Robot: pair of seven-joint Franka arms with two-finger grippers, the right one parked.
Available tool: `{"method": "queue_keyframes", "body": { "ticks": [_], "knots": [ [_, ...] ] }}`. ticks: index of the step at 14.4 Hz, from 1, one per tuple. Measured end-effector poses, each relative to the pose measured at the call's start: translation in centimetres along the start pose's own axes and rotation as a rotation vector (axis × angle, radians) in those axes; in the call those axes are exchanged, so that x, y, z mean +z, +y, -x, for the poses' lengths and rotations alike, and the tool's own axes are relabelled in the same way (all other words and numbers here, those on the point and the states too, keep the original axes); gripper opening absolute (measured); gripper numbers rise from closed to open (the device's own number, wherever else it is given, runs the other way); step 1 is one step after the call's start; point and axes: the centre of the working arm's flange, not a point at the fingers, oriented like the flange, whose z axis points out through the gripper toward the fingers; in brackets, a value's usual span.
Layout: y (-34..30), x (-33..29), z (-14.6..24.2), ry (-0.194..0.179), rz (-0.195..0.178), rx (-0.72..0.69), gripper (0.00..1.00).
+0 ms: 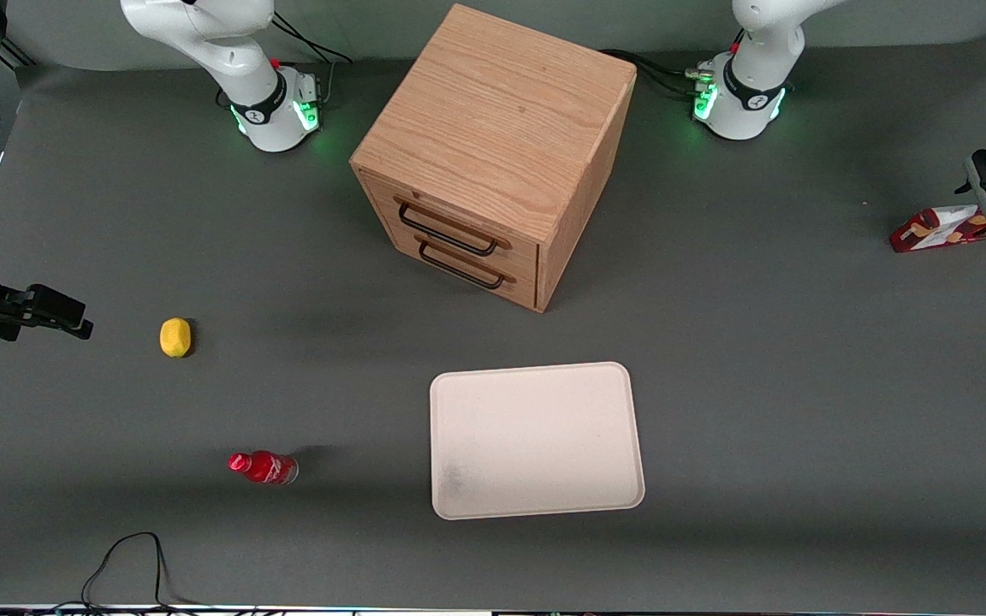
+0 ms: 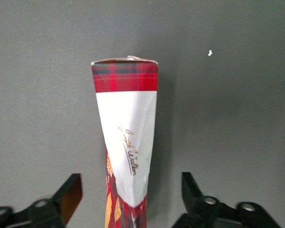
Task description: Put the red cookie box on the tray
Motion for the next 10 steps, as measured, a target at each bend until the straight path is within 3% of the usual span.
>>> {"method": "queue_keyframes", "body": {
  "ticks": [7,8,10],
  "knots": [
    [-0.22,0.57,-0.08,0.003,-0.001,-0.007,0.11],
    [-0.27,0.54,-0.12,0.002,-0.001,-0.007,0.04],
    [-0.36,0.51,-0.18,0.004,-0.002,-0.032,0.04]
  ]
}}
